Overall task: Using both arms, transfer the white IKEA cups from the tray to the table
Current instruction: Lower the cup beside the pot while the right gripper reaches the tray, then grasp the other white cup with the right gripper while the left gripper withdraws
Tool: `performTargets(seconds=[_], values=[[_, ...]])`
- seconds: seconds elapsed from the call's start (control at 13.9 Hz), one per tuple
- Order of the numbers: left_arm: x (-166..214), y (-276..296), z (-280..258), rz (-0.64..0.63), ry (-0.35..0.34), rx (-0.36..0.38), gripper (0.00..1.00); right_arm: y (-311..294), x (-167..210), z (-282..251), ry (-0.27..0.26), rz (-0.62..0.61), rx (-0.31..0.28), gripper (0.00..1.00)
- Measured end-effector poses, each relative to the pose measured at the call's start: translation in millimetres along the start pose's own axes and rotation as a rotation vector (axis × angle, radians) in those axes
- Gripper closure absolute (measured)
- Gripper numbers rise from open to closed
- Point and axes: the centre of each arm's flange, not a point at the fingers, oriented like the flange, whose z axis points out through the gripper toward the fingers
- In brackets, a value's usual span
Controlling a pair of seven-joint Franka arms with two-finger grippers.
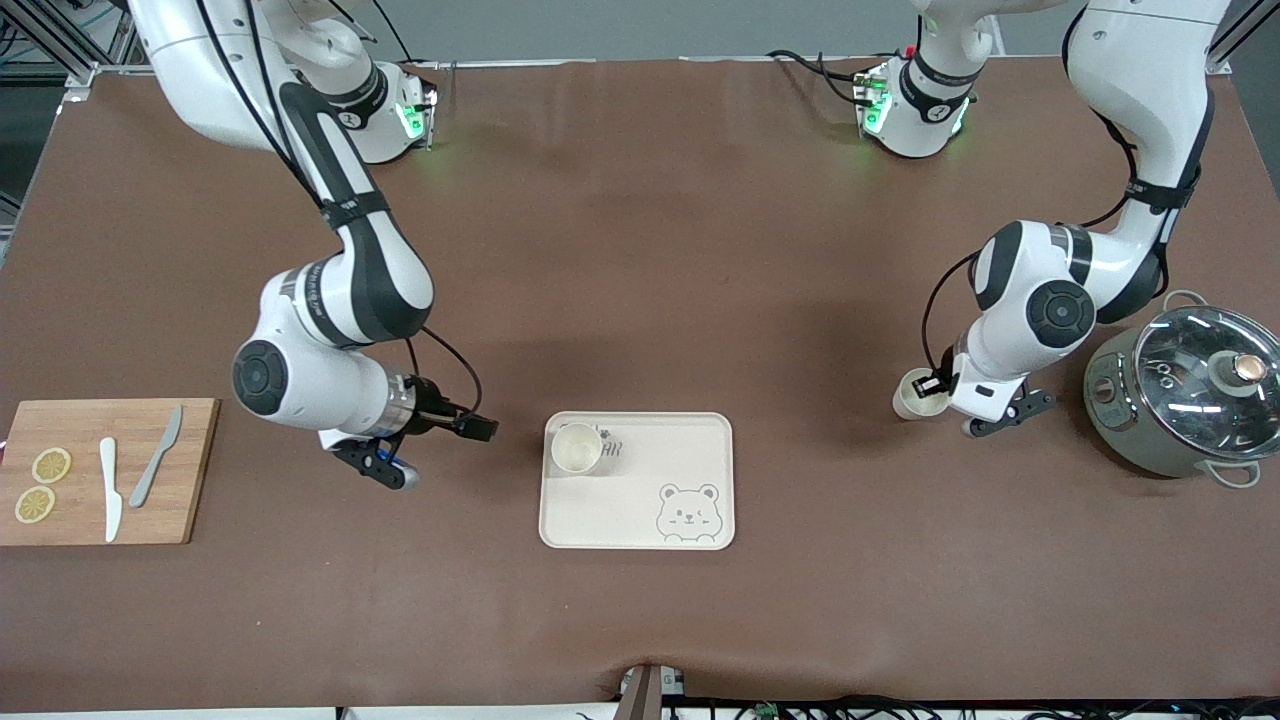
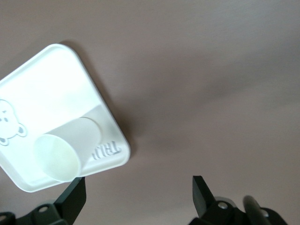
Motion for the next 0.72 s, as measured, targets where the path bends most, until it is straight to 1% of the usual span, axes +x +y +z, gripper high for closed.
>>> performTargets(seconds=[0.22,0.36,0.43,0.57,0.65,0.72], values=[[11,4,-20,-0.005,0.039,-0.02,0.27,-32,-21,33,0.019,0.02,0.005,0.0],[22,5,-52,-0.009,0.059,-0.019,0.07,-56,-32,43,0.026,0.04,0.012,0.0],[27,6,-73,-0.001,0.06,-0.009,0.0,-65,-37,48,0.028,0.04,0.012,0.0],[38,6,-117,0.034,0.06,0.008,0.0,-75,-42,58,0.043,0.03,0.016,0.0],[43,6,-138,0.049,0.068,0.01,0.0,-76,-41,64,0.049,0.032,0.017,0.07],[48,5,-158,0.063,0.074,0.011,0.0,-74,-39,71,0.052,0.036,0.013,0.07]])
